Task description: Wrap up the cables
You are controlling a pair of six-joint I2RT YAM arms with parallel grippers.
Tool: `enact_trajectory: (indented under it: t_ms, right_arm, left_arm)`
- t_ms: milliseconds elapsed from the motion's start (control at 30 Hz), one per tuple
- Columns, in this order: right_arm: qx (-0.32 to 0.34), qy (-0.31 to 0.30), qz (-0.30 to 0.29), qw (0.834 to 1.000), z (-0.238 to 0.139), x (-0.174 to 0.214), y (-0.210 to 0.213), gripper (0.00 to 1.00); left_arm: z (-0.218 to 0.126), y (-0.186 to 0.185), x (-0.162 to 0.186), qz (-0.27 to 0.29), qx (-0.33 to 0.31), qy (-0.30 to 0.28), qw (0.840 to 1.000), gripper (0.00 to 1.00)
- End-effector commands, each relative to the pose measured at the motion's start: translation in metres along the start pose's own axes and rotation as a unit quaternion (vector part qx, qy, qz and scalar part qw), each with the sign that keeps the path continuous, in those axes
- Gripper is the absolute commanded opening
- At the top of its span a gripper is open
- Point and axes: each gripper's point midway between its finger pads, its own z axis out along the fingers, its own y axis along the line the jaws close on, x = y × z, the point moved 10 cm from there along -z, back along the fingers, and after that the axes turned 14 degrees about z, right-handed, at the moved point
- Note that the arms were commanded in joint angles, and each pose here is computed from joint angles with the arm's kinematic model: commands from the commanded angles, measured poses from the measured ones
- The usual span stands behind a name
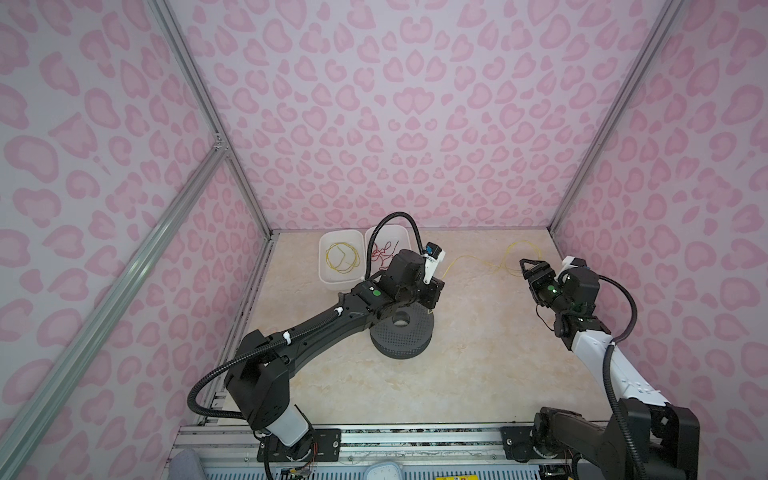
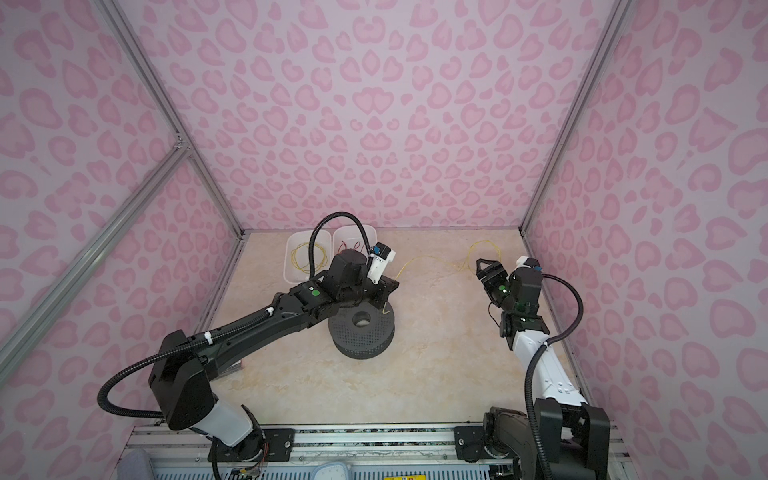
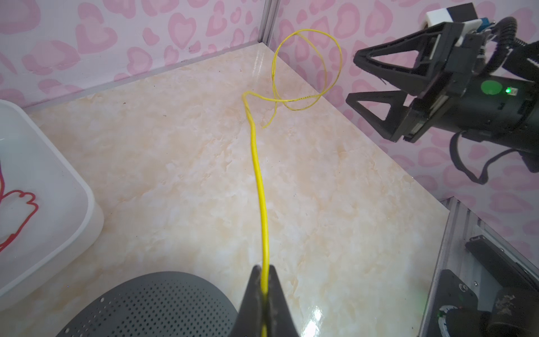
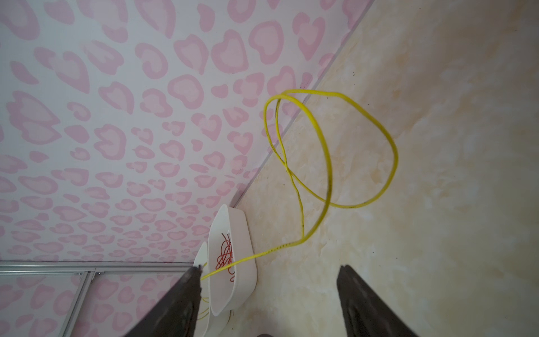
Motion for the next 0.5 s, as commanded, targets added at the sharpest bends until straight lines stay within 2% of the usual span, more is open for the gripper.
enact_trajectory:
  t_ms: [0, 233, 300, 467]
  right_arm:
    - [0.011, 0.029, -0.020, 0.999, -0.006, 0.007, -0.003, 0.77]
    - [-0.002, 0.034, -0.014, 0.999, -0.027, 0.010, 0.003, 0.82]
    - [-0.030, 0.046, -0.004, 0.998, -0.029, 0.012, 0.010, 0.82]
    - [-0.079, 0.110, -0.023, 0.991, -0.016, 0.059, 0.042, 0.82]
  left_arm:
    - [0.003, 0.001, -0.007, -0.001, -0.009, -0.019, 1.000, 0.03]
    - [-0.003, 0.004, -0.009, 0.004, -0.029, -0.023, 0.999, 0.03]
    - [-0.003, 0.002, -0.010, 0.006, -0.021, -0.025, 0.999, 0.03]
    - [0.002, 0.000, -0.011, 0.004, -0.001, -0.021, 1.000, 0.03]
